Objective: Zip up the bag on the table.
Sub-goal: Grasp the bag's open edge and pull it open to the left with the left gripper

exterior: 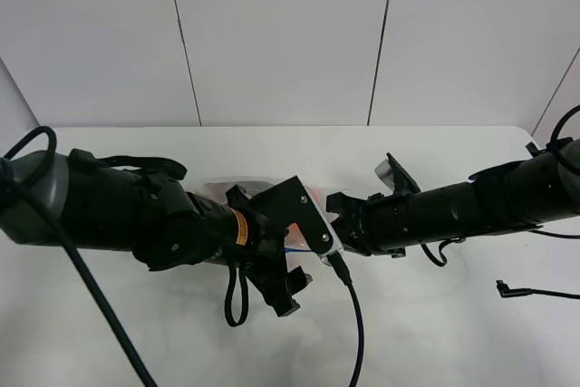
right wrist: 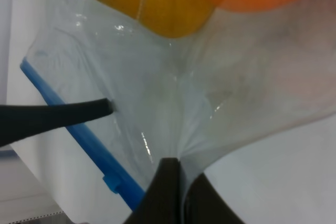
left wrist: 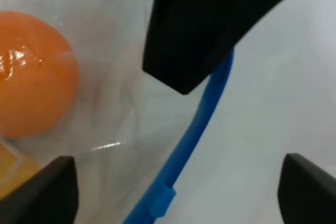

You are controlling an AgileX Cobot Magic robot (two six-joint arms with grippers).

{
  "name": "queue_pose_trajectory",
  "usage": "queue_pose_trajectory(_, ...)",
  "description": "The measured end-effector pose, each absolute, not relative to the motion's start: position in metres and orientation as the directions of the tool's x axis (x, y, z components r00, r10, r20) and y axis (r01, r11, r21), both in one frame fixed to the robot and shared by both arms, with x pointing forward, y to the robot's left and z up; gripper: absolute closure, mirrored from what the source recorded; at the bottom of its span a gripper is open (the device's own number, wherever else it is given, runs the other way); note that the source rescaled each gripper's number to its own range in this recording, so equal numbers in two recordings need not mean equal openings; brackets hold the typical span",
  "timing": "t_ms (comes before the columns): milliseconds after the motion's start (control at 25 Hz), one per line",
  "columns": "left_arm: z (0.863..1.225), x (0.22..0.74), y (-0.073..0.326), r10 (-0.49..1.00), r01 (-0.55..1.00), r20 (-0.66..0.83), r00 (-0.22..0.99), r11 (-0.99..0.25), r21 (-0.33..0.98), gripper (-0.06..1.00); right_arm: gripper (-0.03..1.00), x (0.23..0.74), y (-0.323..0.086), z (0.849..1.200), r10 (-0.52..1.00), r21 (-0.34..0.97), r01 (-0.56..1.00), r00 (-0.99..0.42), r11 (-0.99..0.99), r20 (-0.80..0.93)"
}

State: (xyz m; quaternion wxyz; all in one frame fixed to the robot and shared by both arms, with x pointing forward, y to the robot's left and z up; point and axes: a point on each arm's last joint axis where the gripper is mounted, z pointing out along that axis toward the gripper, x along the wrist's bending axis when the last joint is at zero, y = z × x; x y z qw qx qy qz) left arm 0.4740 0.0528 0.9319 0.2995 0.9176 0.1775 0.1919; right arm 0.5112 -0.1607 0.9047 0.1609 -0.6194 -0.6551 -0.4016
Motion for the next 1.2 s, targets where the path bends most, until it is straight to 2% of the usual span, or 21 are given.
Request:
queue_pose_trajectory(160, 0.9305, 0.4744, 0.0525, 0.409, 0.177, 0.270, 0.871, -0.776, 0.605, 0.13, 0.97, 0.5112, -0.1607, 0.9048, 0.682, 0.327, 0.941, -0.181, -0.090, 0.709)
queue_pose_trajectory(240, 0.9306, 0.4745, 0.0524, 0.405, 0.171, 0.274, 0.872, -0.778, 0.605, 0.21, 0.97, 0.5112, -0.1607, 0.9048, 0.682, 0.327, 0.941, -0.181, -0.090, 0.709)
queue_pose_trajectory(440, 0.9308, 0.4745, 0.0523, 0.405, 0.169, 0.275, 0.872, -0.777, 0.606, 0.60, 0.97, 0.5112, -0.1607, 0.9048, 0.682, 0.327, 0.941, -0.181, -0.090, 0.709)
queue_pose_trajectory(560, 0.9308, 0.4745, 0.0523, 0.403, 0.167, 0.277, 0.872, -0.778, 0.605, 0.77, 0.97, 0.5111, -0.1606, 0.9048, 0.681, 0.327, 0.941, -0.182, -0.089, 0.709)
queue_pose_trajectory(920, 0.9304, 0.4743, 0.0526, 0.384, 0.150, 0.289, 0.877, -0.790, 0.595, 0.93, 0.97, 0.5111, -0.1606, 0.9048, 0.681, 0.327, 0.941, -0.182, -0.089, 0.709)
queue_pose_trajectory(1200, 0.9287, 0.4746, 0.0557, 0.334, 0.112, 0.318, 0.887, -0.825, 0.553, 0.94, 0.97, 0.5104, -0.1593, 0.9050, 0.678, 0.326, 0.942, -0.186, -0.084, 0.712)
